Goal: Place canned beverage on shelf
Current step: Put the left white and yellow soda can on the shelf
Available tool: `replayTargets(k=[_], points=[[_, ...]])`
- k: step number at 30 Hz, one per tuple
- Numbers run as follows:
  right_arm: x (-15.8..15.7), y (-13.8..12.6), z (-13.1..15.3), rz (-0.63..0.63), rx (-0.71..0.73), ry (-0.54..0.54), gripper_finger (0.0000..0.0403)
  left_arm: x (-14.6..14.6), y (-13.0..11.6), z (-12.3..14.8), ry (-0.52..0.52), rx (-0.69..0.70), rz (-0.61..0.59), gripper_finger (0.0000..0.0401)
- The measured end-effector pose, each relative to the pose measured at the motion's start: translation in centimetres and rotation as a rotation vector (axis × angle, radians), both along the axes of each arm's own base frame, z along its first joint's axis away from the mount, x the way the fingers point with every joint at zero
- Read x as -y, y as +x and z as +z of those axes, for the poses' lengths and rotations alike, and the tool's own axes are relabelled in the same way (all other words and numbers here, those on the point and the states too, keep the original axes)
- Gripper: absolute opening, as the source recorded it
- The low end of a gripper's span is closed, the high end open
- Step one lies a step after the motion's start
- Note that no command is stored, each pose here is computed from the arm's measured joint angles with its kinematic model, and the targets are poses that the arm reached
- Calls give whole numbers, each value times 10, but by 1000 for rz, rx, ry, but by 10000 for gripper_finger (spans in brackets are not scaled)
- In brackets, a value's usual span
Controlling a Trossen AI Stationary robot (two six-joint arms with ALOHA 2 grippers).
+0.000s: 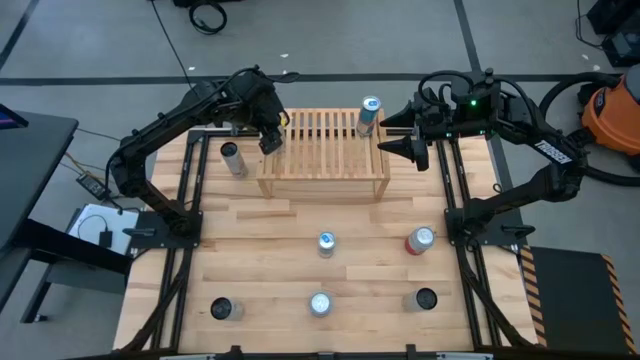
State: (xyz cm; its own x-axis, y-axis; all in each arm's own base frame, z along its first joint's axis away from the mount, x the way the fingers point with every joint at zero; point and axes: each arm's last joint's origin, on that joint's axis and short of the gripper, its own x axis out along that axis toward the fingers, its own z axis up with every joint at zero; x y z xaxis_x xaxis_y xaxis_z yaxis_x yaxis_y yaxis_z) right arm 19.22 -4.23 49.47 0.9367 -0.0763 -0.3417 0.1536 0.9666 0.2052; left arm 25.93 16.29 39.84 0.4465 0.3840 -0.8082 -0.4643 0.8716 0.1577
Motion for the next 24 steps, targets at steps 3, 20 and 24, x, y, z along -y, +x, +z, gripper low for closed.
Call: replayTargets(k=[3, 20, 24], points=[[0, 0, 0, 0, 0, 0, 321, 0, 0, 0, 3, 5, 1, 291], [0, 0, 0, 0, 0, 0, 321, -3, 4, 3, 31, 49, 1, 291], [0, 0, 0, 0, 0, 0, 321, -4, 7, 4, 47, 74, 1, 291]])
